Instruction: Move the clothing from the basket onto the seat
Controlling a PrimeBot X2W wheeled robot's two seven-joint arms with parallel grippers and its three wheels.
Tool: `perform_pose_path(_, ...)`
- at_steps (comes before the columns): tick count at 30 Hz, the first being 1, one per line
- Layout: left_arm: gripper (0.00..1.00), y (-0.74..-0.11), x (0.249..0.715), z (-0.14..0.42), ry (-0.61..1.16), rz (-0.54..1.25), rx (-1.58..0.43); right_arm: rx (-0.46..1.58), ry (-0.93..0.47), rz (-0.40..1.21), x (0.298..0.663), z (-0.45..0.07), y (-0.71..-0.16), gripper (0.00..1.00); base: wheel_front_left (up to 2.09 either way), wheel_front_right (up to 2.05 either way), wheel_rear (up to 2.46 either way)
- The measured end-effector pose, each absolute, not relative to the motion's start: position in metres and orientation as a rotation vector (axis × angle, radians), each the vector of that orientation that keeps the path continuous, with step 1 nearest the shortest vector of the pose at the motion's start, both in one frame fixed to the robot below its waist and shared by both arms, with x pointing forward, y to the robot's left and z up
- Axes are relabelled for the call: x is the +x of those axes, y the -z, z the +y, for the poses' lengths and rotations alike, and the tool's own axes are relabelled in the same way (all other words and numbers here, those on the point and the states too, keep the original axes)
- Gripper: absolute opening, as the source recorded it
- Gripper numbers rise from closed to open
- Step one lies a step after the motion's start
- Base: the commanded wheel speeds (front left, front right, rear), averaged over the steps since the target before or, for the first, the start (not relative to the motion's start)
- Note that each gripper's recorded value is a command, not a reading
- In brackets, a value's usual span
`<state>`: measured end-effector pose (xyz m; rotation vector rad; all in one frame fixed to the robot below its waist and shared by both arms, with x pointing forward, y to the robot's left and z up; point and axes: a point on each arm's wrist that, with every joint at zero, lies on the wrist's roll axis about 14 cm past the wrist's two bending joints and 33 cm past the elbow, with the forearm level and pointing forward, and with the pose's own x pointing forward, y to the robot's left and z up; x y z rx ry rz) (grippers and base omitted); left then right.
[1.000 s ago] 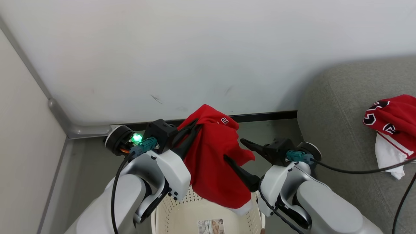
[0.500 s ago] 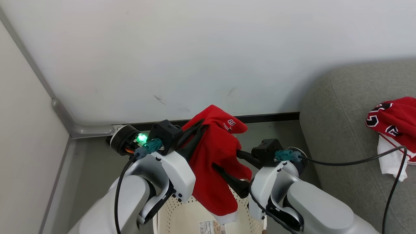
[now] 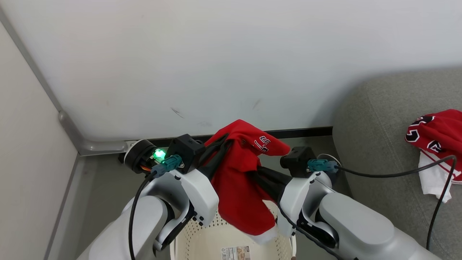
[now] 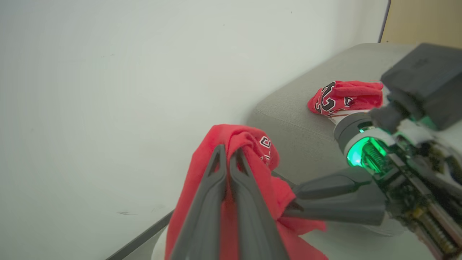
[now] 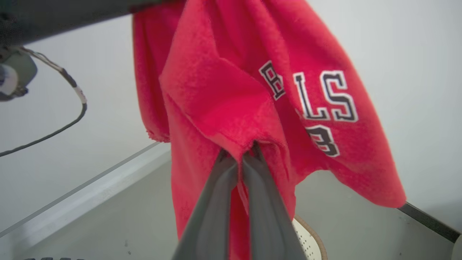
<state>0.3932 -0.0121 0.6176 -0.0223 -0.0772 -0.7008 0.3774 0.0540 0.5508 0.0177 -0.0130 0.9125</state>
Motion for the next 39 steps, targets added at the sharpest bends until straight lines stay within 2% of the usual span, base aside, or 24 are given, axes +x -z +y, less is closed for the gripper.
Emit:
perform_pose_path(12, 0.0, -0.613, 0.393, -0.013, 0.687, -0.059, -0.06, 0.016, -0.81, -0.056, 0.397, 0.013, -0.556, 0.0, 0.0, 0.0, 0.0)
perform_pose_path(13, 0.04, -0.614, 0.393, -0.014, 0.686, -0.06, -0.071, 0.016, -0.793, -0.061, 0.4, 0.007, -0.558, 0.0, 0.0, 0.0, 0.0)
perform_pose_path(14, 0.18, -0.614, 0.393, -0.015, 0.686, -0.058, -0.077, 0.016, -0.777, -0.068, 0.403, 0.001, -0.559, 0.0, 0.0, 0.0, 0.0)
perform_pose_path(17, 0.48, -0.612, 0.39, -0.02, 0.697, -0.053, -0.096, 0.015, -0.724, -0.085, 0.412, -0.018, -0.565, 0.0, 0.0, 0.0, 0.0)
perform_pose_path(18, 0.63, -0.611, 0.389, -0.022, 0.701, -0.05, -0.101, 0.014, -0.707, -0.091, 0.415, -0.025, -0.567, 0.0, 0.0, 0.0, 0.0)
perform_pose_path(19, 0.73, -0.611, 0.389, -0.024, 0.706, -0.047, -0.106, 0.017, -0.691, -0.102, 0.417, -0.031, -0.57, 0.0, 0.0, 0.0, 0.0)
perform_pose_path(20, 0.91, -0.611, 0.388, -0.025, 0.711, -0.048, -0.111, 0.018, -0.675, -0.11, 0.42, -0.037, -0.572, 0.0, 0.0, 0.0, 0.0)
perform_pose_path(21, 1.0, -0.612, 0.388, -0.027, 0.715, -0.052, -0.115, 0.019, -0.66, -0.118, 0.422, -0.042, -0.575, 0.0, 0.0, 0.0, 0.0)
perform_pose_path(30, 1.0, -0.607, 0.383, -0.04, 0.751, -0.046, -0.132, -0.013, -0.515, -0.186, 0.435, -0.103, -0.598, 0.0, 0.0, 0.0, 0.0)
perform_pose_path(39, 1.0, -0.604, 0.373, -0.062, 0.821, -0.046, -0.148, -0.031, -0.383, -0.199, 0.43, -0.158, -0.6, 0.0, 0.0, 0.0, 0.0)
